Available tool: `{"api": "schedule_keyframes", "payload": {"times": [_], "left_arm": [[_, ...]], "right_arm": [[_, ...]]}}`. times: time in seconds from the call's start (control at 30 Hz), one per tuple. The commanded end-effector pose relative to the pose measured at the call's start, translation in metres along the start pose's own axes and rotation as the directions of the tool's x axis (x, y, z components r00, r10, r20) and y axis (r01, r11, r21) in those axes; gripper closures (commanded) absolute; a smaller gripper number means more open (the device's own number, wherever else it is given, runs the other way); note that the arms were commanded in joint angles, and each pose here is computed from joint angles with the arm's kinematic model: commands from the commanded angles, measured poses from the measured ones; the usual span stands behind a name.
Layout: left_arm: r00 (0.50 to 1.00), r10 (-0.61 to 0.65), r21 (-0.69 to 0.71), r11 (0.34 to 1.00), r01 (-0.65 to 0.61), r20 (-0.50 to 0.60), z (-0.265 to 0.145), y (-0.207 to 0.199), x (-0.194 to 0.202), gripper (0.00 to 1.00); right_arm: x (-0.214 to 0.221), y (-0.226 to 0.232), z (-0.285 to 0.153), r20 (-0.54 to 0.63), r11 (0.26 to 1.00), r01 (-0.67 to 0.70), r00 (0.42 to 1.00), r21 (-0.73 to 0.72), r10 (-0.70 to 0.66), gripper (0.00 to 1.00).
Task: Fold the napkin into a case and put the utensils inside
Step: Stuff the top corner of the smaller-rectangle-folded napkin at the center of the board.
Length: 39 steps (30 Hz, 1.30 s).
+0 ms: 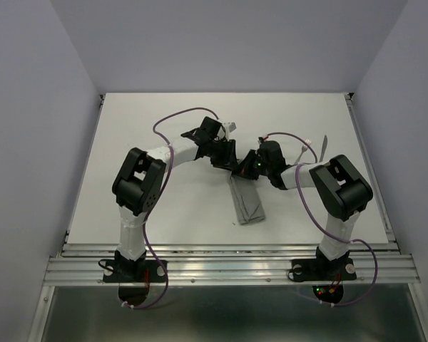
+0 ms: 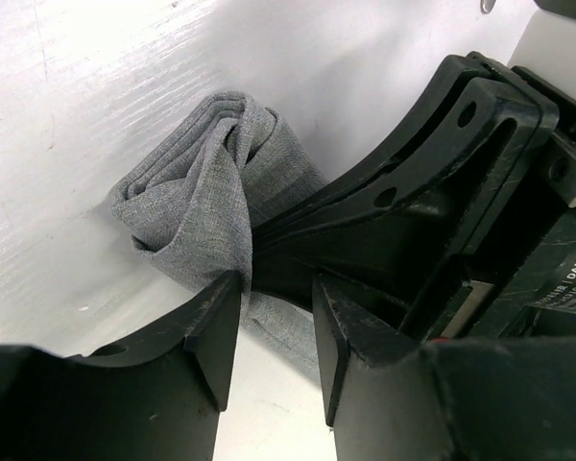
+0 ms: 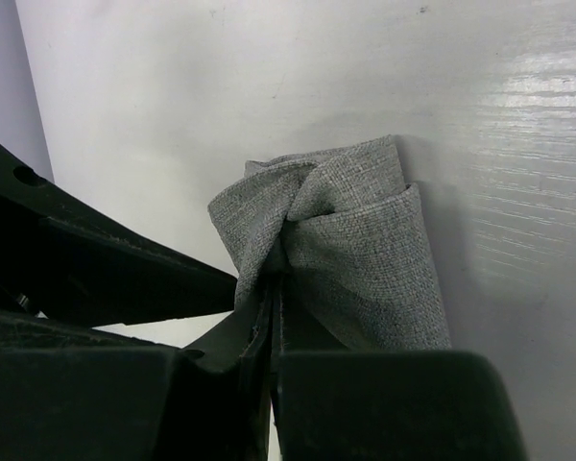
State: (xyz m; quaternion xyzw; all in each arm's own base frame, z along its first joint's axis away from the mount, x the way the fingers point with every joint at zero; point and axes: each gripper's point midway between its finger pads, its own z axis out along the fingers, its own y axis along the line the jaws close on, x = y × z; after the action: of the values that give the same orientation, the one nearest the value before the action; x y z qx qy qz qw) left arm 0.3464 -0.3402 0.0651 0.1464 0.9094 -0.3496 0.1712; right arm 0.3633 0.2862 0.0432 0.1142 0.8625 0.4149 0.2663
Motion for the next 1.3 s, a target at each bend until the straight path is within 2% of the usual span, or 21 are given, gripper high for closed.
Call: {"api": "schedule_keyframes", "payload": {"times": [0.0,0.1,0.2,0.23,0.37,0.5,0.67,0.8,1.03,1.27], "left_arm": [[0.996,0.08,0.016,0.997,-0.081,0.041,-0.026,-0.026,-0.019,0.53],[0.995,0.088,-0.009,0.996,-0.088,0.047,-0.03,-0.024,-0.022,0.53],[0.994,0.088,-0.027,0.996,-0.087,0.066,-0.037,-0.02,-0.029,0.59],[0.994,0.089,-0.028,0.996,-0.087,0.069,-0.039,-0.02,-0.031,0.67],[0.993,0.085,-0.038,0.996,-0.082,0.084,-0.046,-0.015,-0.037,0.84],[0.993,0.081,-0.028,0.997,-0.079,0.092,-0.05,-0.015,-0.039,0.86],[0.993,0.068,-0.013,0.998,-0.067,0.098,-0.049,-0.013,-0.039,0.99],[0.993,0.049,-0.021,0.999,-0.047,0.108,-0.043,-0.005,-0.043,1.0],[0.997,0.048,0.032,0.998,-0.05,0.058,-0.025,-0.006,-0.035,1.0],[0.998,0.059,0.063,0.996,-0.06,0.009,-0.011,-0.005,-0.022,1.0]], "right_arm": [[-0.021,0.036,-0.005,0.057,0.995,0.057,0.997,-0.08,-0.053,0.99],[-0.022,0.035,-0.005,0.062,0.996,0.059,0.997,-0.068,-0.055,0.99],[-0.023,0.037,-0.007,0.064,0.996,0.064,0.996,-0.066,-0.06,0.99],[-0.024,0.037,-0.008,0.067,0.996,0.068,0.996,-0.064,-0.064,0.99],[-0.025,0.032,-0.011,0.059,0.997,0.08,0.995,-0.012,-0.079,0.99],[-0.025,0.027,-0.016,0.059,0.995,0.097,0.993,0.021,-0.098,0.99],[-0.022,0.02,-0.023,0.059,0.992,0.111,0.992,0.053,-0.114,0.99],[-0.02,0.014,-0.03,0.065,0.99,0.112,0.991,0.082,-0.118,0.99],[-0.016,0.006,-0.04,0.063,0.985,0.12,0.99,0.123,-0.128,0.99],[-0.016,0.0,-0.03,0.049,0.984,0.118,0.991,0.135,-0.126,0.99]]}}
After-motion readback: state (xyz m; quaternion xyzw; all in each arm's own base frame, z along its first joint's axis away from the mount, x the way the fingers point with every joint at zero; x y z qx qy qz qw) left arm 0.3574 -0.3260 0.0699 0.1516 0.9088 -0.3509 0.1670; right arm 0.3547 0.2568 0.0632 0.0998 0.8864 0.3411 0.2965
